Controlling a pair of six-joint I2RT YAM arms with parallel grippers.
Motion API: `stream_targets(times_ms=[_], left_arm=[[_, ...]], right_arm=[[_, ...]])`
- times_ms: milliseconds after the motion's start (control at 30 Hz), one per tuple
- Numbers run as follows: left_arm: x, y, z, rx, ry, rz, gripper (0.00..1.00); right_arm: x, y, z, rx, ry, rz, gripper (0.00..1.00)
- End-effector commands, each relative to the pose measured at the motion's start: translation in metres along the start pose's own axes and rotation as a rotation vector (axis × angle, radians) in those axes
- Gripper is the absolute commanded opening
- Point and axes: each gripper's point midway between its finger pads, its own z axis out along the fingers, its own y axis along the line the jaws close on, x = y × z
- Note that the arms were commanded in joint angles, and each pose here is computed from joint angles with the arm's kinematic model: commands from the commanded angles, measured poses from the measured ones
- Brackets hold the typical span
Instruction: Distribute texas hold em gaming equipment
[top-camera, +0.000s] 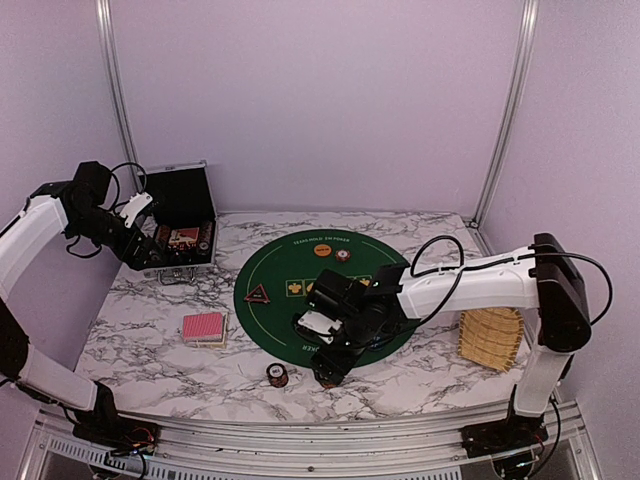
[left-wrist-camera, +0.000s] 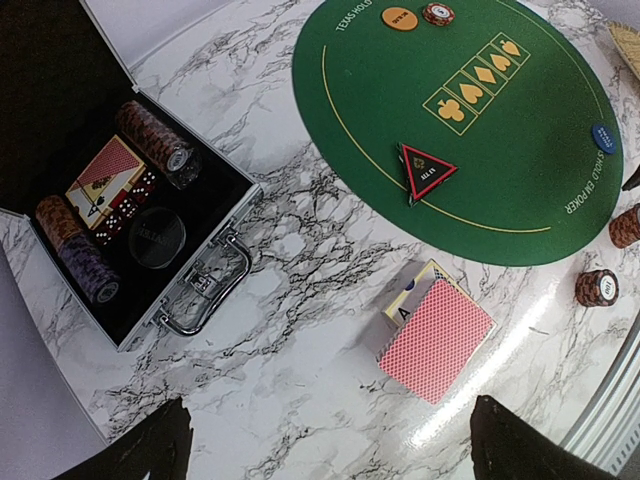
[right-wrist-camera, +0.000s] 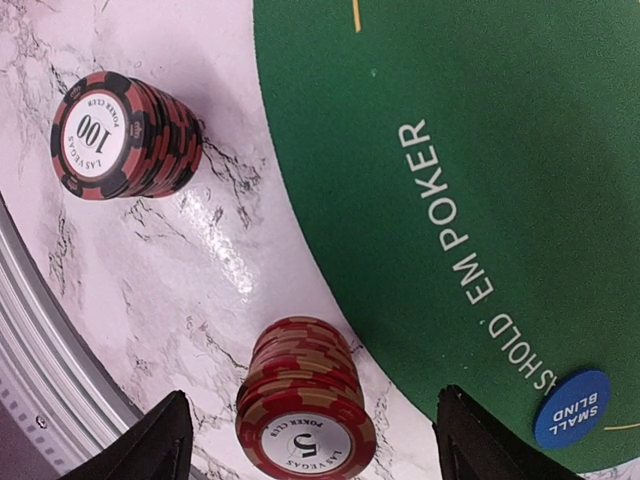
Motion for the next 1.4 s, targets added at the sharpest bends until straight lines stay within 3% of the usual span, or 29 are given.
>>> stream_targets(times_ms=[0,867,1367], left_arm=[[-0.007,-0.006,-0.011,0.002,-0.021,0.015,0.99],[-0.006,-0.007,-0.012,0.001,-0.021,0.019,0.99],[-0.005,-0.007,-0.012,-0.001,-0.020,0.024,0.99]], right_arm=[[0.000,0.003,0.005,0.001,0.005,-0.018,0.81],[0.001,-0.004,0.014,0.001,0.007,-0.007,0.65],[-0.008,0.000,-0.005,-0.017,-0.019,-0.006,0.26]])
